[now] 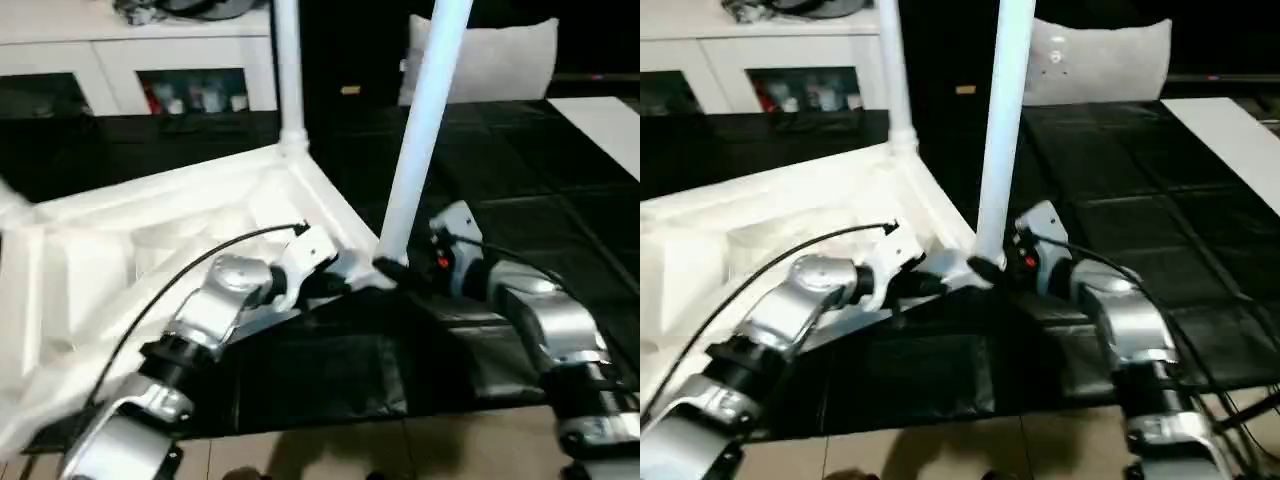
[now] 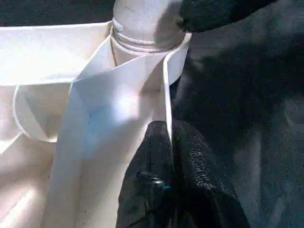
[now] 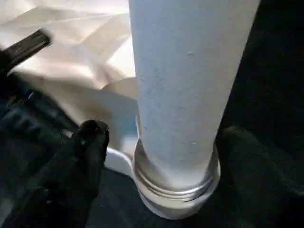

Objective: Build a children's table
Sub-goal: Rotate leg to tighten

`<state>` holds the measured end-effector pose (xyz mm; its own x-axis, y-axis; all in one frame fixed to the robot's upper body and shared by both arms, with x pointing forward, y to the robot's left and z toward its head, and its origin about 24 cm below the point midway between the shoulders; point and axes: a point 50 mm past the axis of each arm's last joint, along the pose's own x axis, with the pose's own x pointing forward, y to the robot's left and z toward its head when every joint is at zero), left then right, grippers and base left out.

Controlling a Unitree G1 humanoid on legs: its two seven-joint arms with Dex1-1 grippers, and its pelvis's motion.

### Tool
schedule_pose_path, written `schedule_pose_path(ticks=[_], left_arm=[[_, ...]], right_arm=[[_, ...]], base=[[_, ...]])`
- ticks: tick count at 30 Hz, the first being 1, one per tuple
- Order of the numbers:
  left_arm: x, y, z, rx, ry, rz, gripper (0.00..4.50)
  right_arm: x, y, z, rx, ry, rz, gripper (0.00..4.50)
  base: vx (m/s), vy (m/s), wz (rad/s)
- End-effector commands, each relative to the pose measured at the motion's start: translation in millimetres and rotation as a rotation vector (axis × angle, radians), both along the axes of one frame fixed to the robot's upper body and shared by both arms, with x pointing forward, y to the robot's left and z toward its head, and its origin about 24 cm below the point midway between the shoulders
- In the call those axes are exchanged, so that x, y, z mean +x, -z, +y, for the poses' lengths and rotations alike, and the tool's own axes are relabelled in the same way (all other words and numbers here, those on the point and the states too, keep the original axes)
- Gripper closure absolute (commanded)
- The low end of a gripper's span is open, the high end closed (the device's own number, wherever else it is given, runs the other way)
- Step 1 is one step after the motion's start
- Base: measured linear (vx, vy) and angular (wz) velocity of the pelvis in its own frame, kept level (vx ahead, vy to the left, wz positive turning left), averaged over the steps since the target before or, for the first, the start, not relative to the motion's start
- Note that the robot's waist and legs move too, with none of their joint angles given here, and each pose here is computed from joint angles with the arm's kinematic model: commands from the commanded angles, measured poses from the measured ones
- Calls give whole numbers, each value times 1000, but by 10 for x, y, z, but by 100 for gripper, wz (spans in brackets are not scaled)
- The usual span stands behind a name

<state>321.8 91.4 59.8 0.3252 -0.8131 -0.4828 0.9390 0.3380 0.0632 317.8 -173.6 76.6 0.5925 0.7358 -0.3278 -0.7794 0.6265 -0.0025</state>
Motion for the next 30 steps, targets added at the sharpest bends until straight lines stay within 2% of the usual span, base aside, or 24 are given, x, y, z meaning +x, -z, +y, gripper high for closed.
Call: schedule_pose_path(ticks=[1,4,6,7,19,21,22,25,27,30], left_arm=[[-74,-64,-45,-6,157,-13,450],[-89,-67,-21,4,201,-17,450],[-142,-59,44,27,285,13,450],[-155,-56,66,36,308,21,450],[-181,-81,99,36,399,43,450],[-181,-79,94,34,399,43,450],[-180,-80,93,33,400,43,450],[-182,-76,94,33,401,45,450],[-183,-71,98,34,400,46,450],[-182,-67,104,31,396,52,450]], right_arm=[[-54,-49,-91,-37,-104,-33,32],[-88,-47,-136,-45,-155,-31,32],[-149,-61,-159,-24,-241,0,32],[-168,-66,-160,-15,-267,13,58],[-281,-23,-85,33,-454,111,159],[-284,-15,-68,36,-459,114,167],[-283,-13,-65,36,-459,114,198],[-283,-7,-53,44,-463,122,202],[-284,4,-42,50,-465,127,238],[-299,43,-21,75,-467,142,249]], base=[[0,0,0],[0,0,0],[0,0,0],[0,0,0],[0,0,0],[0,0,0],[0,0,0],[0,0,0],[0,0,0],[0,0,0]])
